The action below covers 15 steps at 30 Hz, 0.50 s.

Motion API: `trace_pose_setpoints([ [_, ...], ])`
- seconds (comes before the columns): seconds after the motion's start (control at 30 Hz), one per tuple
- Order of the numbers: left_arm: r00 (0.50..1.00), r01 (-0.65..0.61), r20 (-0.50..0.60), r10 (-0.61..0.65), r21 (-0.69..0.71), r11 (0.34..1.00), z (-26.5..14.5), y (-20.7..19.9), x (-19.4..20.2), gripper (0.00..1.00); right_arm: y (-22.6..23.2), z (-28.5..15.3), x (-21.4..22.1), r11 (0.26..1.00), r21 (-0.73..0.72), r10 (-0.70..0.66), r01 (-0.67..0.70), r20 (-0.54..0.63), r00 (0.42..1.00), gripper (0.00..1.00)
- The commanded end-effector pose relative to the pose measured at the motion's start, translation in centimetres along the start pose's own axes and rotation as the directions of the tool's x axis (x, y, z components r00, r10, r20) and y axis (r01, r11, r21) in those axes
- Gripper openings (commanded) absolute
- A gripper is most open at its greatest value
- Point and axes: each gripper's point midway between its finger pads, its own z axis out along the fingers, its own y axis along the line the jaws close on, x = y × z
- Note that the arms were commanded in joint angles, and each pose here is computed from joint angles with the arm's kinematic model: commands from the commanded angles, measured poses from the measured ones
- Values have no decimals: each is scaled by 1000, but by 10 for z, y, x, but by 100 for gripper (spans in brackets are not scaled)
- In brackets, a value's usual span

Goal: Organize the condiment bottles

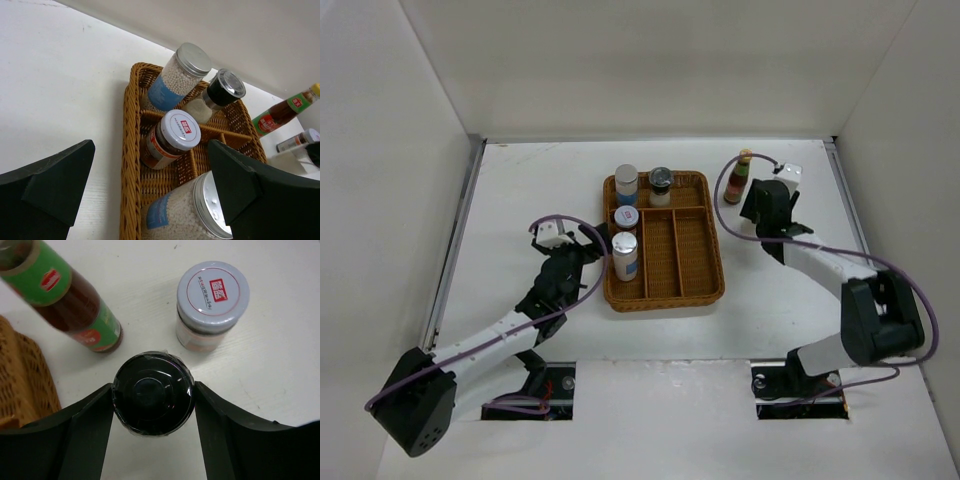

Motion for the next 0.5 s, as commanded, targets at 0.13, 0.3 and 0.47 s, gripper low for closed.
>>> trace_pose_setpoints([
  [0.13, 998, 57, 35, -56, -11, 998, 5, 5, -4, 100, 89, -119, -77, 947, -320, 118, -31, 256, 960, 57],
  [0.3, 998, 66, 25, -65, -26, 997, 7, 11, 2, 100, 165, -155, -61, 873, -487, 98, 28, 230, 968, 57],
  [0.47, 998, 60, 15, -60, -27, 998, 8, 12, 5, 100, 220, -163, -51, 807, -588, 87, 46, 195, 977, 58],
])
